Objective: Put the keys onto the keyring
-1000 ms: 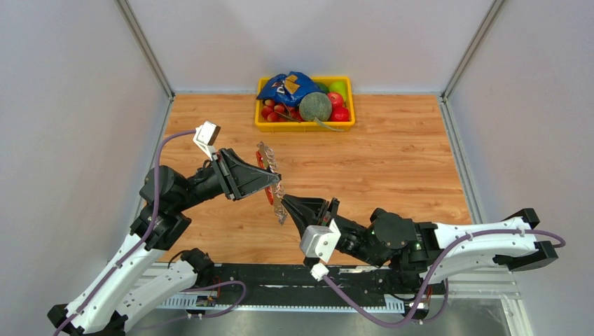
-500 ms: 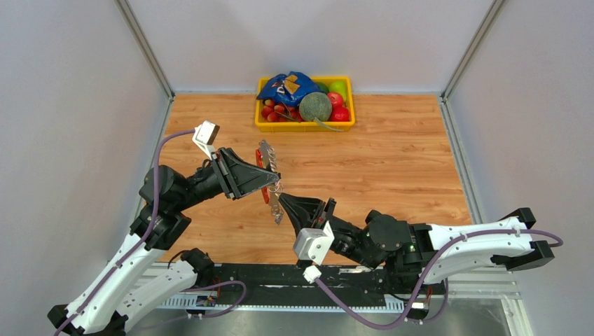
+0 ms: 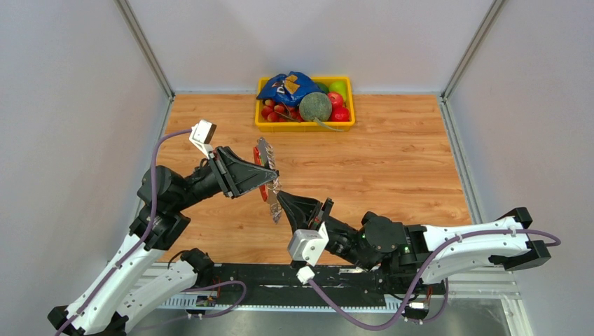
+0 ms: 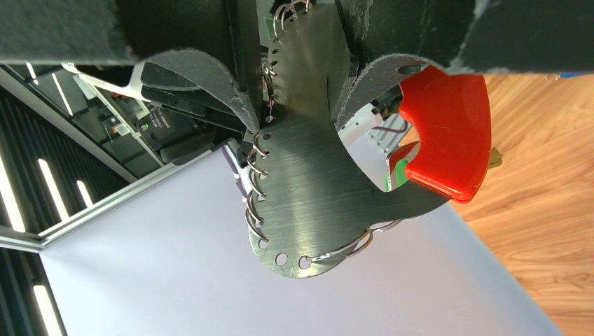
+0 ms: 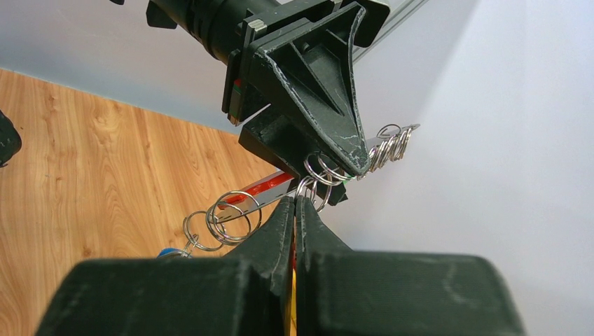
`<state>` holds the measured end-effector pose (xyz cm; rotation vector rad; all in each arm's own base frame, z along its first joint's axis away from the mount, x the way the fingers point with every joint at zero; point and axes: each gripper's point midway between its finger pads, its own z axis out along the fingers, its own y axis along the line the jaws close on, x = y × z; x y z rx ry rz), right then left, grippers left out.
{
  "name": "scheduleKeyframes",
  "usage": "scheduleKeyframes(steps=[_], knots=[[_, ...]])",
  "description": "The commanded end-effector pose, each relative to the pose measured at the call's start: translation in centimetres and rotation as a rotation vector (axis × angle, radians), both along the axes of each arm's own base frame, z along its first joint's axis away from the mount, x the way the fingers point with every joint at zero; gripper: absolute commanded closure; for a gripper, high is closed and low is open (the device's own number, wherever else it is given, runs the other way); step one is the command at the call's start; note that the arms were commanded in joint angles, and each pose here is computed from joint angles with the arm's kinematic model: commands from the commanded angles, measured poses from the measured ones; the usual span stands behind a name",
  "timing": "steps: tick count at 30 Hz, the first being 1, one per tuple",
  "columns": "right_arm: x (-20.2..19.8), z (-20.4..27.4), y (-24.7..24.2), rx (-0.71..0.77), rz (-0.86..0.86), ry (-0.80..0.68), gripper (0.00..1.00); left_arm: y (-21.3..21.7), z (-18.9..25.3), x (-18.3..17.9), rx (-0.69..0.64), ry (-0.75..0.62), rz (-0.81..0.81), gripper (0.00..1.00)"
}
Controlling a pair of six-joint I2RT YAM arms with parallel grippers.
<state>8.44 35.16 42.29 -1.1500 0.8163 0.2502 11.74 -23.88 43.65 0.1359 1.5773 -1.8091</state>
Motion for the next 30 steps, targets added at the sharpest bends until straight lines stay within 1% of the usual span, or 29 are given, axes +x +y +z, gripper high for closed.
scheduleKeyframes(steps=[1,3,4,5,6,7,8,10,11,13,14,15,17,21,27,30], knots=[[1.0,3.5,-1.1,0.137,-0.023,0.051,1.00,0.3,1.1,-1.4,-0.034,-0.045,-0.042,0.99],[1.1,3.9,-1.4,0.159,-0.024,0.069,1.00,0.3,1.0,-1.3,-0.037,-0.043,-0.039,0.95],[1.2,4.1,-1.6,0.168,-0.025,0.075,1.00,0.4,1.0,-1.4,-0.040,-0.044,-0.037,0.87],[1.2,4.2,-1.8,0.177,-0.027,0.083,1.00,0.3,0.8,-1.3,-0.039,-0.038,-0.037,0.84],[1.3,4.4,-2.0,0.187,-0.026,0.089,1.00,0.4,0.8,-1.4,-0.041,-0.040,-0.040,0.76],[1.3,4.5,-2.1,0.195,-0.024,0.096,1.00,0.4,0.6,-1.4,-0.041,-0.040,-0.040,0.71],[1.3,4.7,-2.3,0.204,-0.022,0.102,1.00,0.4,0.7,-1.5,-0.041,-0.043,-0.042,0.62],[1.4,5.0,-2.6,0.221,-0.017,0.109,1.00,0.3,0.4,-1.5,-0.037,-0.042,-0.045,0.54],[1.3,5.1,-2.7,0.231,-0.012,0.113,1.00,0.3,0.3,-1.5,-0.035,-0.040,-0.047,0.51],[1.3,5.5,-3.1,0.254,-0.006,0.119,1.00,0.2,-0.2,-1.4,-0.023,-0.026,-0.050,0.37],[1.3,5.6,-3.3,0.263,-0.004,0.120,1.00,0.2,-0.4,-1.4,-0.019,-0.023,-0.052,0.34],[1.3,5.7,-3.4,0.270,-0.002,0.121,1.00,0.1,-0.7,-1.4,-0.011,-0.015,-0.052,0.30],[1.3,5.8,-3.6,0.279,0.001,0.123,1.00,0.1,-1.0,-1.4,-0.007,-0.010,-0.053,0.25],[1.2,5.8,-3.6,0.284,0.008,0.127,1.00,0.3,-1.0,-1.6,-0.005,-0.010,-0.049,0.18],[1.1,5.8,-3.9,0.301,0.021,0.153,1.00,0.7,-1.1,-1.6,0.007,-0.012,-0.027,0.10],[1.0,5.8,-4.2,0.316,0.031,0.180,1.00,1.0,-0.4,-1.9,0.005,-0.046,-0.021,0.08]])
